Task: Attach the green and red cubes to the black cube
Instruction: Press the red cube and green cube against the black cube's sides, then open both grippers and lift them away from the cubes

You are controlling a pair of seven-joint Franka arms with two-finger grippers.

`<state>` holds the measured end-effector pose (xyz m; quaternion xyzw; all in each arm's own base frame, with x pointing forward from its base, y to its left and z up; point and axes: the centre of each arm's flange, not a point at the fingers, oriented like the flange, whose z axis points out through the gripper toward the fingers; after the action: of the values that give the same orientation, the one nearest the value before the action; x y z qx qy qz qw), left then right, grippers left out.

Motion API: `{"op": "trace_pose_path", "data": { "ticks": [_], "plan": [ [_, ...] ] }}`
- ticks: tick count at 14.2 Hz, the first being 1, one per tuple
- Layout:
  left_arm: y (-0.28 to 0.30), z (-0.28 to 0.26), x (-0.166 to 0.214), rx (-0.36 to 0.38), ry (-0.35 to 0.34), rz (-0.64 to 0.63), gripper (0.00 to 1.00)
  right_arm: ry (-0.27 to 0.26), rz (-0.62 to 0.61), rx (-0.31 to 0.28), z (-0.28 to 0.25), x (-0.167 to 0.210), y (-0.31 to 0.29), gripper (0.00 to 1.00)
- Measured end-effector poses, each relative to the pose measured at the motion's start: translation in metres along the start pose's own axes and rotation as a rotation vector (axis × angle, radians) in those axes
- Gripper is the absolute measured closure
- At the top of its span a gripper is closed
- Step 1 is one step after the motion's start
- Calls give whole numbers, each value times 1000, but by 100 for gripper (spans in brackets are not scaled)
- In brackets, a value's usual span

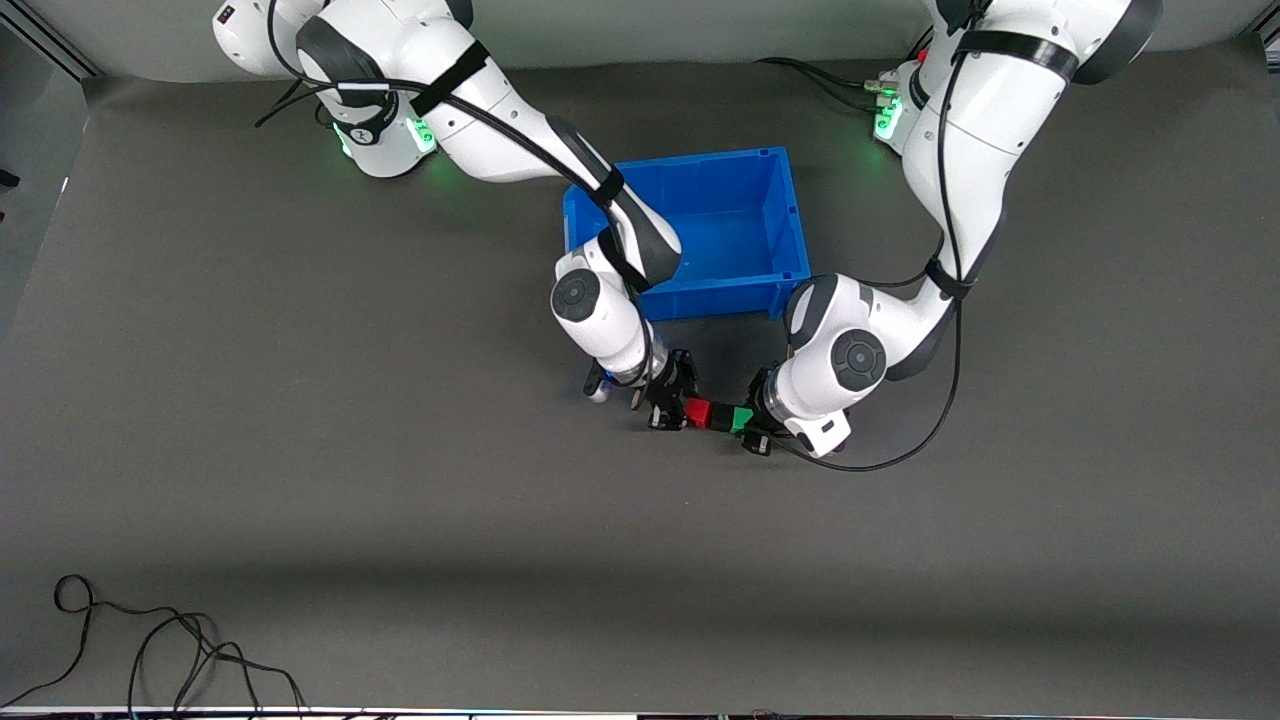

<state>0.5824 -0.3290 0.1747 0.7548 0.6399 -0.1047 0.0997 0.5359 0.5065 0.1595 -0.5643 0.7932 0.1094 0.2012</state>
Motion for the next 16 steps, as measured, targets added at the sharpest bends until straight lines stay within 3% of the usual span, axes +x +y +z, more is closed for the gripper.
{"op": "trace_pose_path", "data": {
  "ticks": [2,6,8,12,16],
  "plan": [
    [0,0,0,0,0,0,60,-4,0,6,0,0,-1,50],
    [0,0,0,0,0,0,60,-15,-2,24,-2,-2,-5,14],
    [0,5,1,3,1,-1,44,-3,-27,50,-7,-1,-17,0],
    [4,7,10,-3,15,-6,3,110,-125,22,-27,-4,-41,0],
    [19,-35,19,49,60,19,0,205,-258,-78,-92,-9,-77,0]
  ]
}}
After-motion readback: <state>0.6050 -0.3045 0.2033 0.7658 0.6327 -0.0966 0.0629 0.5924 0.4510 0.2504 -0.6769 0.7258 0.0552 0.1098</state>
